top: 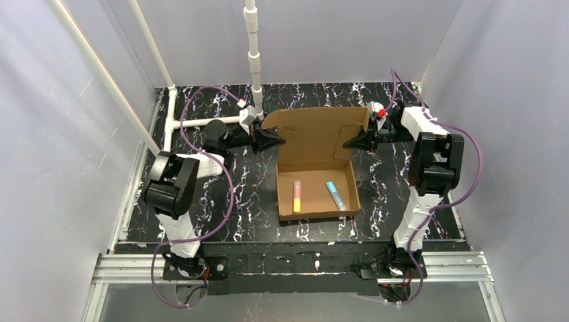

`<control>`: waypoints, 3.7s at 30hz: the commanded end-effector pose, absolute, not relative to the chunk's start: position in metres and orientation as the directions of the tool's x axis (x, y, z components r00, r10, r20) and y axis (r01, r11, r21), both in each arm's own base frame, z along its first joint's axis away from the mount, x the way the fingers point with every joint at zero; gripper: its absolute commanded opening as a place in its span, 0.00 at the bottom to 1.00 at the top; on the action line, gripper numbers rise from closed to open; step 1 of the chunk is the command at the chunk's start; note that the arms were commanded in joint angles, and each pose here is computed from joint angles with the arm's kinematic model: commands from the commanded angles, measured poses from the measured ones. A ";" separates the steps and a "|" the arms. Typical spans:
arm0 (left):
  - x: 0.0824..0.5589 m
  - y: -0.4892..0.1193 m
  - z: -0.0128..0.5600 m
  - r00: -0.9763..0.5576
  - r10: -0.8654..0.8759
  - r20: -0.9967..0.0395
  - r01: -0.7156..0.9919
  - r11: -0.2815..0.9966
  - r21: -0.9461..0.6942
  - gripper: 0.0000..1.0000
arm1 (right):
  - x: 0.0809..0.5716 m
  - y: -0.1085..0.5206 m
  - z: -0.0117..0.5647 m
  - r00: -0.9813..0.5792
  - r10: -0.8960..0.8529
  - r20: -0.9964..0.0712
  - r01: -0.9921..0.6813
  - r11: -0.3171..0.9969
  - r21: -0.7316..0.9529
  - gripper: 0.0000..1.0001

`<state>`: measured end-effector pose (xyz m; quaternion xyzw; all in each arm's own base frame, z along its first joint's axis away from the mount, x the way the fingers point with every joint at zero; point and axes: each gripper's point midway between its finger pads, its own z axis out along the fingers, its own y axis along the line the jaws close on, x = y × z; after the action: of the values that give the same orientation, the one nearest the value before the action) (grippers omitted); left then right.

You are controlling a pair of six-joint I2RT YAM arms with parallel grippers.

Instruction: Fold the paper box

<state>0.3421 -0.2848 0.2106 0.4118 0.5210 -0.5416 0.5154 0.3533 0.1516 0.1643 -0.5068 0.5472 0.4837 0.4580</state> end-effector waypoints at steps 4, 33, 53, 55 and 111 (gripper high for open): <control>0.345 -0.291 0.232 -0.057 -0.155 -0.986 0.996 0.062 -0.067 0.00 | 0.348 0.154 0.168 0.005 -0.143 -0.990 -1.000 -0.013 -0.003 0.01; 0.301 -0.276 0.228 -0.175 -0.139 -0.975 0.983 0.040 -0.182 0.38 | 0.306 0.122 0.145 0.161 -0.463 -0.871 -0.987 -0.085 -0.137 0.38; 0.269 -0.267 0.218 -0.190 -0.142 -0.972 0.973 0.107 -0.206 0.42 | 0.261 0.125 0.138 0.170 -0.457 -0.873 -0.985 -0.081 -0.150 0.35; 0.268 -0.267 0.219 -0.186 -0.142 -0.972 0.973 0.110 -0.202 0.43 | 0.256 0.125 0.139 0.180 -0.457 -0.871 -0.984 -0.081 -0.160 0.35; 0.214 -0.249 0.263 -0.507 -0.073 -0.859 0.857 0.066 -0.511 0.43 | 0.212 0.118 0.104 0.240 -0.647 -0.723 -0.971 -0.175 -0.166 0.38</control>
<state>0.2284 -0.2508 0.2650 0.3124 0.6202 -0.6028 0.3929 0.2400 0.1261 0.1122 -0.6971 0.5700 0.2549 0.3524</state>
